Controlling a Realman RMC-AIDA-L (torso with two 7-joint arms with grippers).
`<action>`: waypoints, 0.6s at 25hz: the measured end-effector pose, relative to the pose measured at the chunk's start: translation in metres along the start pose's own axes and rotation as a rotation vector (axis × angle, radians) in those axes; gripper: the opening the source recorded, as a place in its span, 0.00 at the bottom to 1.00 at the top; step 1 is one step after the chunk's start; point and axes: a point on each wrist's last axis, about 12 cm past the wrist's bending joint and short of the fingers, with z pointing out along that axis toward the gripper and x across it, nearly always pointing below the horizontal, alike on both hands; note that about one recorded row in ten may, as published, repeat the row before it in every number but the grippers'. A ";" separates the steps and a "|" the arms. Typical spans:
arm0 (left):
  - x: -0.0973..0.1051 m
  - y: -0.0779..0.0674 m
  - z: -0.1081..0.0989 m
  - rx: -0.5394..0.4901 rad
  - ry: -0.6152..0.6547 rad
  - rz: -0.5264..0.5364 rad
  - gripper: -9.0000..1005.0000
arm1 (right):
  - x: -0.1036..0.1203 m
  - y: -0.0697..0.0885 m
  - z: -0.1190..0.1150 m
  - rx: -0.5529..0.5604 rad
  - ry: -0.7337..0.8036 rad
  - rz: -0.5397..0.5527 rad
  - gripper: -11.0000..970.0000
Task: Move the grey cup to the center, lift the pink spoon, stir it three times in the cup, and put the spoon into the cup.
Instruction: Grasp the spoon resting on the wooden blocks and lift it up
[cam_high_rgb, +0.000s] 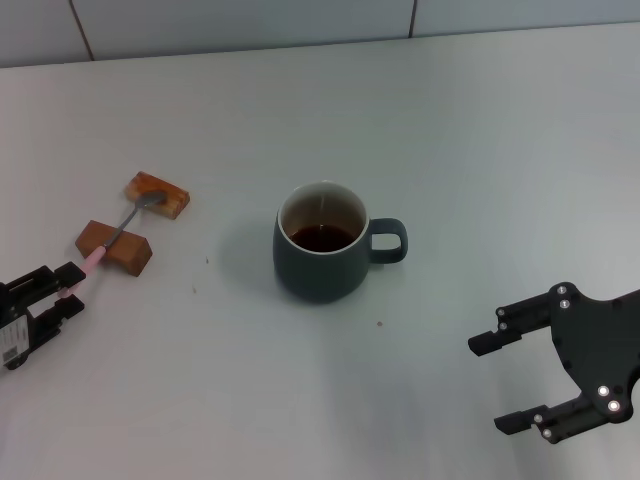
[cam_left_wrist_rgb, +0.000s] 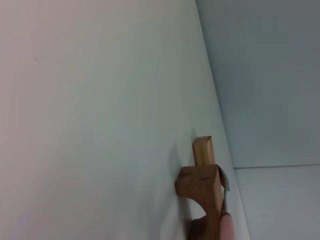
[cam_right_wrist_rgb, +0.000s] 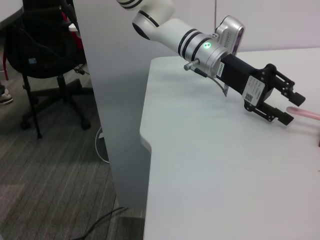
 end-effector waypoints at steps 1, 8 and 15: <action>0.000 0.000 0.000 -0.003 -0.001 0.000 0.53 | 0.000 0.000 0.000 0.000 0.000 0.000 0.72; -0.001 0.001 0.002 -0.005 -0.015 -0.004 0.53 | -0.001 -0.001 0.000 0.001 0.001 -0.003 0.72; -0.001 -0.001 0.008 -0.004 -0.015 -0.001 0.53 | -0.001 -0.002 0.000 0.003 0.003 -0.003 0.72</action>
